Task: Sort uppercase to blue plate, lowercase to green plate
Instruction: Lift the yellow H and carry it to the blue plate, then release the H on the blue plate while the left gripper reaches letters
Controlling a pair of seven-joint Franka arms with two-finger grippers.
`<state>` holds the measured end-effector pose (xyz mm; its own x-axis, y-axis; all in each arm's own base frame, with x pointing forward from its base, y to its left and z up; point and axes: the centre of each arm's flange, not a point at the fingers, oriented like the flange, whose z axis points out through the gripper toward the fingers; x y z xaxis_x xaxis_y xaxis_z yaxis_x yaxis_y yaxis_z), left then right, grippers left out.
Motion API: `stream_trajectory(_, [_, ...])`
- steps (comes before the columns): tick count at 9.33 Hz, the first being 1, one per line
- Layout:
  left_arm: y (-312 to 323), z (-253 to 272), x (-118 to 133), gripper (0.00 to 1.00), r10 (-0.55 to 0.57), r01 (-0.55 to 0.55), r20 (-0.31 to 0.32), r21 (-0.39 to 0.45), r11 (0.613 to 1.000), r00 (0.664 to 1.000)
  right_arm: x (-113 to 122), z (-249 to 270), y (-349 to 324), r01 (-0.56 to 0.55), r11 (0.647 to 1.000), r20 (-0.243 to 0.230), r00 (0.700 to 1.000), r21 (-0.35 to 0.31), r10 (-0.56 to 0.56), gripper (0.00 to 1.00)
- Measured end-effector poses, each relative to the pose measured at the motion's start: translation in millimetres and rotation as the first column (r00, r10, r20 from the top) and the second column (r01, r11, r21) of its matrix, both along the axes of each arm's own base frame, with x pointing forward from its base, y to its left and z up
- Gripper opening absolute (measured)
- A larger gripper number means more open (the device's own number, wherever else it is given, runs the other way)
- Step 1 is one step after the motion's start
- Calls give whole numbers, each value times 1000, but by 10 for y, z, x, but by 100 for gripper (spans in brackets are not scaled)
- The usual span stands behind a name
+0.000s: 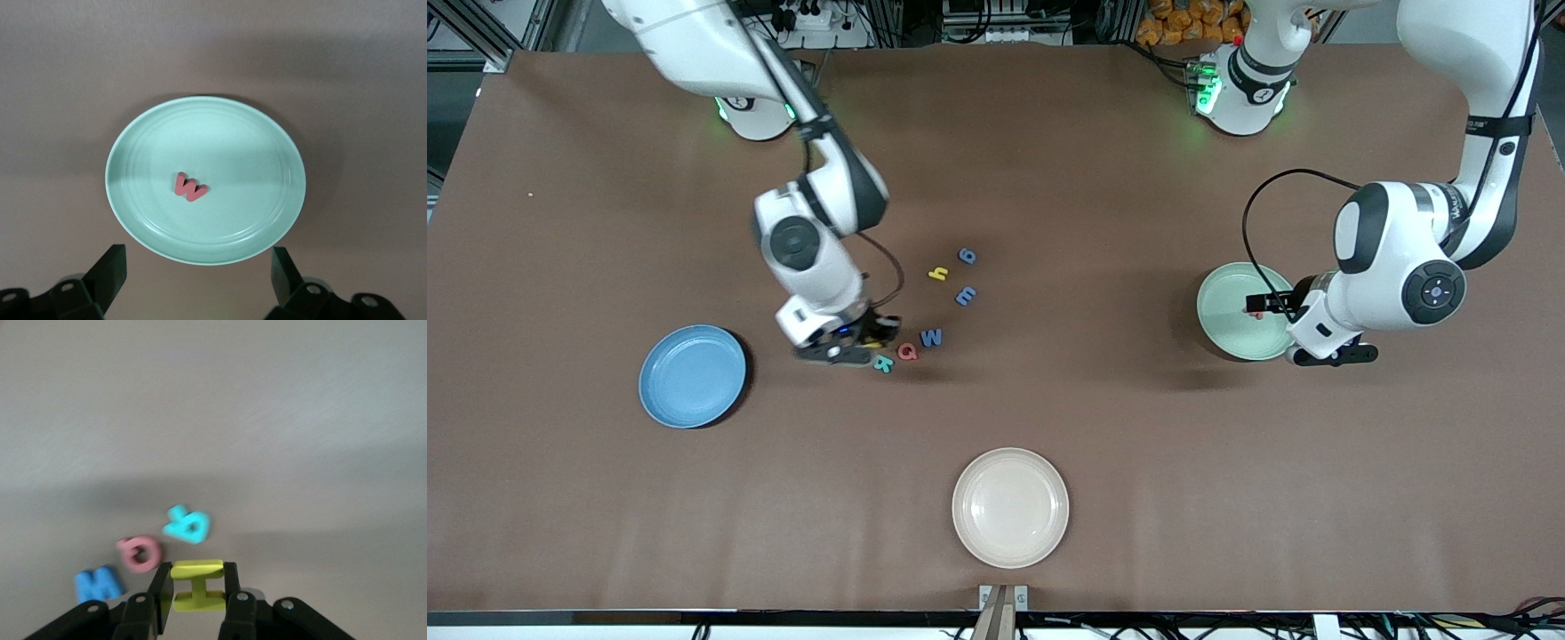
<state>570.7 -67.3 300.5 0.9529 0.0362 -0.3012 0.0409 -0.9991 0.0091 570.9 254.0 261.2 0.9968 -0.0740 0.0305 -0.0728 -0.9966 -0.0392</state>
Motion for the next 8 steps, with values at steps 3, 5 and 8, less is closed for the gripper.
stream_trajectory(3, [-258, 374, 217, 96, 13, -8, 81, -55, 998, 997, 405, 46, -1220, -126, 992, 2, 992, -15, 126, 35])
stream_trajectory(5, [-642, 767, 363, 100, 93, -77, 141, -112, 991, 986, 508, 34, -1938, -211, 977, -4, 978, -22, 211, 35])
stream_trajectory(8, [-1655, 888, 204, 100, 147, -133, 130, -114, 985, 980, 525, 20, -2500, -274, 962, -13, 962, -23, 273, 48])
